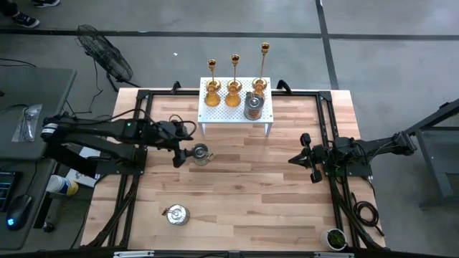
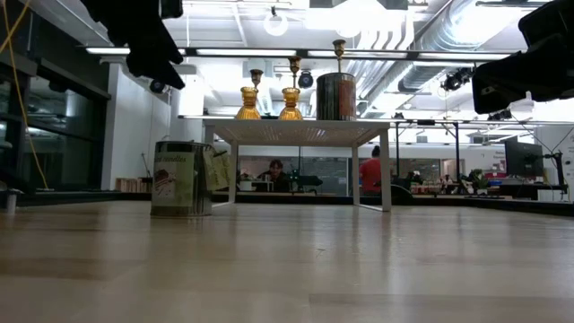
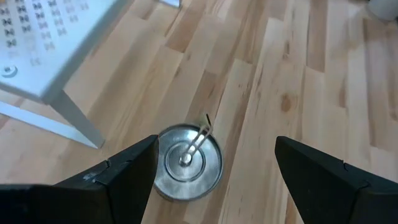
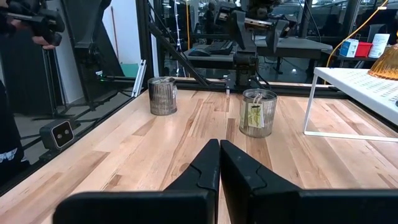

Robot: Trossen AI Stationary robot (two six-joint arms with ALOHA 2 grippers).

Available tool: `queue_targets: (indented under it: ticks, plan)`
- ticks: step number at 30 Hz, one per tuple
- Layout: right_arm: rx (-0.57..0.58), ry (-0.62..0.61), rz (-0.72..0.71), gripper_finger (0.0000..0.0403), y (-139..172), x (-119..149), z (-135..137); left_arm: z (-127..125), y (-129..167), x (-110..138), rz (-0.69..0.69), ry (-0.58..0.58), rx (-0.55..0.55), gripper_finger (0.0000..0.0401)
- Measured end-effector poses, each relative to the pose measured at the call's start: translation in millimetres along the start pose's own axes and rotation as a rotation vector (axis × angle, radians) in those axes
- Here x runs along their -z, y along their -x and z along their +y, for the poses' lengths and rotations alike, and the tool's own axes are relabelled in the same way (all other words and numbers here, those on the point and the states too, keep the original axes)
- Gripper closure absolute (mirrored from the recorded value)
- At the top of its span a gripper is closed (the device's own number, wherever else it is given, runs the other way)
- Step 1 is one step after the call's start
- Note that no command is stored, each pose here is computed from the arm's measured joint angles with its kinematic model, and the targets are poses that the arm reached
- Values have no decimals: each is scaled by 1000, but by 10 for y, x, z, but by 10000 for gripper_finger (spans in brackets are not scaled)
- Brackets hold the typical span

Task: Pick & Place candle stick holders
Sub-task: Put the top silver scented candle on the shelf aligned with the other silver scented candle

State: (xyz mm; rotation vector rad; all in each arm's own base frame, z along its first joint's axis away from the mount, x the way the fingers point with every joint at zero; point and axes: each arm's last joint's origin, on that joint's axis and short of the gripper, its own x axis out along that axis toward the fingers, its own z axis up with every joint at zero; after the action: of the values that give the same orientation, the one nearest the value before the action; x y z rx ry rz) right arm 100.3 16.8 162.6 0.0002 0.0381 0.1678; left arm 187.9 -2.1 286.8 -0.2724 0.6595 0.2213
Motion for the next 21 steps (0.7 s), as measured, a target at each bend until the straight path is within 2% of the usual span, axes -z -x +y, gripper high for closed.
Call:
queue_targets:
  ticks: [6,8,15,18,21]
  plan:
    - [0,0,0,398,0,0,0,7,-39,36,46,-3,-18,87]
    - [0,0,0,399,0,0,0,15,-63,61,76,34,-39,87]
    - [0,0,0,398,0,0,0,128,-174,155,154,365,-242,87]
    - [0,0,0,399,0,0,0,177,-246,179,207,473,-272,87]
    - [0,0,0,398,0,0,0,206,-331,192,256,531,-276,87]
